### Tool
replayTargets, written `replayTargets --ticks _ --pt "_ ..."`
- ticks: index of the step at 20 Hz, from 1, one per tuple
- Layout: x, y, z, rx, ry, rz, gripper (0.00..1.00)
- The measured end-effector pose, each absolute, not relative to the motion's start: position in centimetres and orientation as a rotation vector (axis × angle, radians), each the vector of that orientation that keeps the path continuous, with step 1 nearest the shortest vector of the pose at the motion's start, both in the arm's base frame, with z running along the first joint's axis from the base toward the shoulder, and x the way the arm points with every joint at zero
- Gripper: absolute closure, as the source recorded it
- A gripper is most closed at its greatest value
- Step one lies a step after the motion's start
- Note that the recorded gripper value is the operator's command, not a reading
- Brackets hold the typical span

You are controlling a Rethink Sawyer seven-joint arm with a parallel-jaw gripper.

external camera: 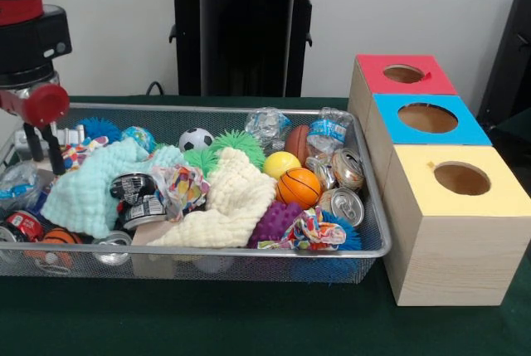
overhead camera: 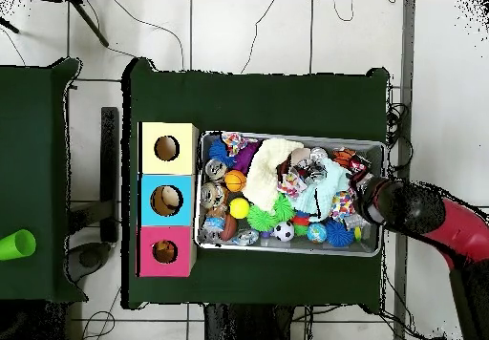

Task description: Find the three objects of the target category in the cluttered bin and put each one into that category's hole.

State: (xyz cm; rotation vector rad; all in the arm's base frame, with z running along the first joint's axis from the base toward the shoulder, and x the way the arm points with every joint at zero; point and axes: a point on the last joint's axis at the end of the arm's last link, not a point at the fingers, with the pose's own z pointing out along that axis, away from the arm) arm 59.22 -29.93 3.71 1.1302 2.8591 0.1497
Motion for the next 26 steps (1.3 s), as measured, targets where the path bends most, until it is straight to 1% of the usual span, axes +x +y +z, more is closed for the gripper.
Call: replayTargets --ticks 6,11,14,20,26 --pt "61.3 -32.4 4.5 1.143 2.810 0.117 0.00" --pt "64.0 -34.8 5.3 1.158 2.778 0.087 0.00" --pt "64.8 -35.0 5.3 1.152 2.766 0.081 0.00" --pt "66.7 -33.1 4.9 1.105 2.776 0.080 0.00" --pt "68.1 -29.5 4.5 1.036 2.812 0.088 0.00"
